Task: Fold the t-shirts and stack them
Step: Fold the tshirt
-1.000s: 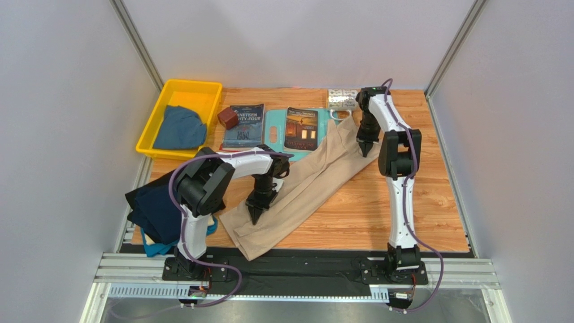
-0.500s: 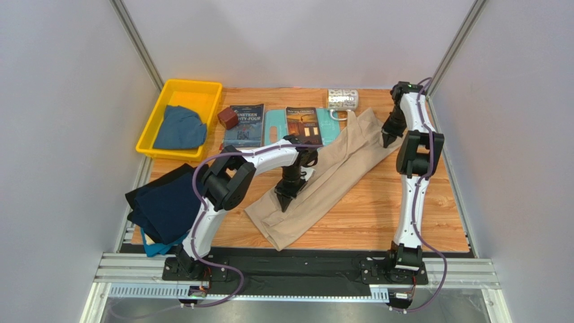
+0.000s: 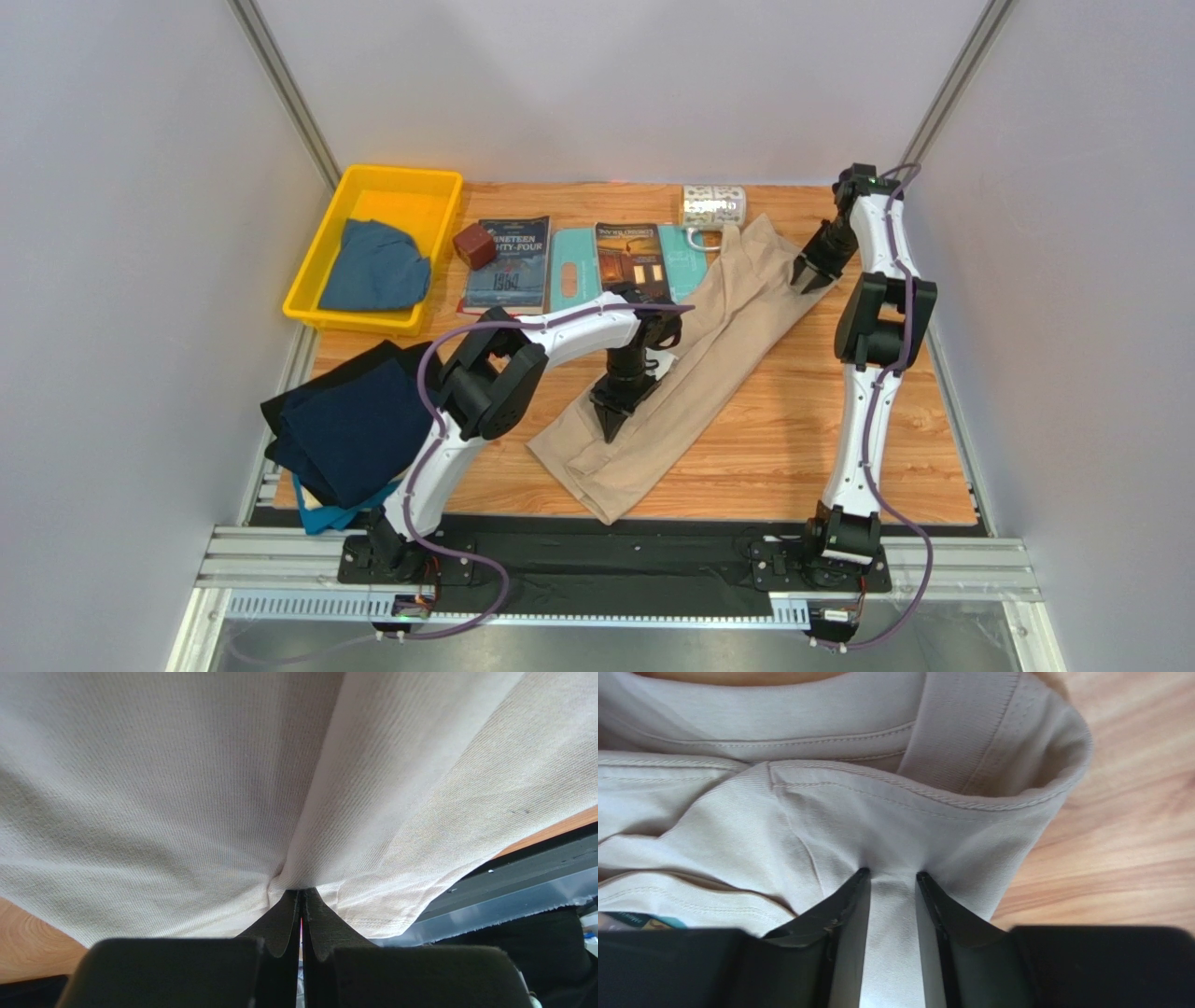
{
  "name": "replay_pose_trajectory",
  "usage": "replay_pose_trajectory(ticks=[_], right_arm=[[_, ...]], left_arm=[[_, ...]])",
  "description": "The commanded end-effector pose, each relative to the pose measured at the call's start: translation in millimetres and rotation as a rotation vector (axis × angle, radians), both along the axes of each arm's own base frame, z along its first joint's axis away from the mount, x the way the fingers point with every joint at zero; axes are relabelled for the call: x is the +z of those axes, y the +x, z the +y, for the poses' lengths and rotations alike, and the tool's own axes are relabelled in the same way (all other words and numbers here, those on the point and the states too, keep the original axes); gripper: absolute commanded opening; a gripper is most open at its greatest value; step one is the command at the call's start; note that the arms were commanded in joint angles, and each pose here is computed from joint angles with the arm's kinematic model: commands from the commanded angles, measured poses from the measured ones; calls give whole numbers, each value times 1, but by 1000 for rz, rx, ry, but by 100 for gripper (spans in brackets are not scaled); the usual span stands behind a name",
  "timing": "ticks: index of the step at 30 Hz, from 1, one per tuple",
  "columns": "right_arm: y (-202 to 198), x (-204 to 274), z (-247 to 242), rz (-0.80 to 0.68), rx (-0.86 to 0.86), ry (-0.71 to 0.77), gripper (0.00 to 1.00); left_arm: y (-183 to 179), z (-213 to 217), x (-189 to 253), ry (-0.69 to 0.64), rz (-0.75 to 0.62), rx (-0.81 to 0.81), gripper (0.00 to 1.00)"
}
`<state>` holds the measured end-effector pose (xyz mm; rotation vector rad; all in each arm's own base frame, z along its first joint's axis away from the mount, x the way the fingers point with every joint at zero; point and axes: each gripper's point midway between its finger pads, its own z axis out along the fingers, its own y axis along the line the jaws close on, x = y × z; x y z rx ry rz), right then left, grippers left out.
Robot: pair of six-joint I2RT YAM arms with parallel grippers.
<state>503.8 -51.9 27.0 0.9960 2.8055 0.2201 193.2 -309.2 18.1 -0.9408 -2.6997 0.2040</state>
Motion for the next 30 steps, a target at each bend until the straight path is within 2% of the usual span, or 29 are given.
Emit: replay_pose_trajectory(ticks=[1, 4, 8, 13, 18, 21, 30], right_arm=[[33, 23, 14, -166, 25, 57, 44], [30, 51, 19, -216, 30, 76, 50], [17, 75, 37, -232, 32, 152, 52], [2, 82, 61, -211, 64, 203, 53], [-3, 69, 85, -159, 88, 232, 53], [-6, 54, 96, -113, 93, 245, 53], [-13, 38, 93, -56, 100, 141, 53]], left_arm=[[9, -21, 2, -72, -48, -50, 0], [20, -17, 10, -47, -108, -60, 10], [37, -7, 20, -14, -195, -51, 17], [62, 17, 28, 24, -242, 35, 18], [75, 37, 29, 60, -269, 83, 18], [74, 41, 29, 60, -271, 88, 18], [63, 53, 23, 89, -255, 81, 17]])
